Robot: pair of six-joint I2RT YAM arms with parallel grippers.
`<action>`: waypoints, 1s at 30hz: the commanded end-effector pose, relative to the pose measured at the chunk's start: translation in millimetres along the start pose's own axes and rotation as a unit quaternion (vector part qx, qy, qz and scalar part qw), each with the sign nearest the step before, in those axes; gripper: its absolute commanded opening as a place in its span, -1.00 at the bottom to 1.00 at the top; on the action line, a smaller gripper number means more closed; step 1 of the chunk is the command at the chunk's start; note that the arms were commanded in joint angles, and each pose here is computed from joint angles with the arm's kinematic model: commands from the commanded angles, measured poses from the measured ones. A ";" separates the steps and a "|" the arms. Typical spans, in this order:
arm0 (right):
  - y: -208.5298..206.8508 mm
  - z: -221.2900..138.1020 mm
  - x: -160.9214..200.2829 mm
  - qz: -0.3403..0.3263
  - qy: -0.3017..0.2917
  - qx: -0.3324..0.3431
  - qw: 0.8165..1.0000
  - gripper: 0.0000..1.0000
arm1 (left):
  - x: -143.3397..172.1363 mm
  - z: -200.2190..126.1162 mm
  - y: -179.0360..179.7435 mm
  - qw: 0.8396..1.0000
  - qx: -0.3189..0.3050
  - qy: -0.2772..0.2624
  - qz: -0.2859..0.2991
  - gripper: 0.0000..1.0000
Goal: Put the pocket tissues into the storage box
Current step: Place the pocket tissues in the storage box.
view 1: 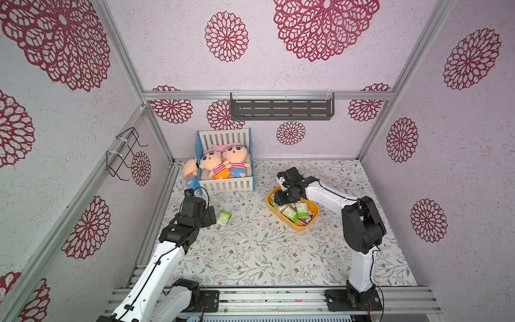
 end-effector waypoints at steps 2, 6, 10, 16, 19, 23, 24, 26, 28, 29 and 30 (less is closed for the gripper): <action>2.0 1.5 -4.8 -0.014 -0.004 0.012 1.000 0.06 | -6.6 -4.5 -3.7 1.000 0.003 -0.007 0.008 0.94; 2.8 3.2 -6.8 -0.018 -0.002 0.013 1.000 0.09 | -6.7 -4.6 -3.9 1.000 0.003 -0.008 0.009 0.94; 3.5 2.0 -8.3 -0.019 -0.001 0.014 1.000 0.20 | -6.5 -4.2 -3.9 1.000 0.002 -0.008 0.010 0.94; 13.6 -10.6 -19.5 -0.030 -0.015 0.008 0.999 0.33 | -6.7 -3.2 -4.5 1.000 0.003 -0.006 0.010 0.94; 22.8 -21.8 -29.2 -0.041 -0.025 0.005 0.999 0.35 | -6.4 -3.5 -4.4 1.000 0.003 -0.005 0.011 0.94; 41.3 -43.4 -45.5 -0.062 -0.050 0.001 0.997 0.38 | -6.9 -4.2 -4.3 1.000 0.003 -0.007 0.009 0.94; 46.5 -48.2 -47.8 -0.070 -0.057 -0.002 0.996 0.39 | -6.8 -4.2 -4.1 1.000 0.002 -0.007 0.009 0.94; 63.6 -55.5 -48.2 -0.098 -0.076 -0.017 0.992 0.43 | -7.1 -4.8 -3.4 1.000 0.001 -0.009 0.006 0.94; 81.5 -55.0 -42.6 -0.126 -0.094 -0.034 0.987 0.47 | -7.1 -5.3 -2.9 1.000 0.000 -0.010 0.003 0.94; 92.2 -53.0 -38.8 -0.137 -0.099 -0.048 0.984 0.48 | -7.6 -6.1 -2.4 1.000 -0.001 -0.011 0.001 0.94; 102.5 -50.8 -35.8 -0.145 -0.102 -0.059 0.982 0.48 | -8.1 -7.4 -2.3 1.000 -0.001 -0.013 -0.001 0.94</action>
Point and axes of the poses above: each gripper's point midway between its finger pads, its own z axis out along the fingers, its own y axis along the line the jaws close on, x = y × z, the point moved 6 cm from there along -z, back along the fingers, and after that the axes turned 4 degrees about -z, right-handed, at the moved point
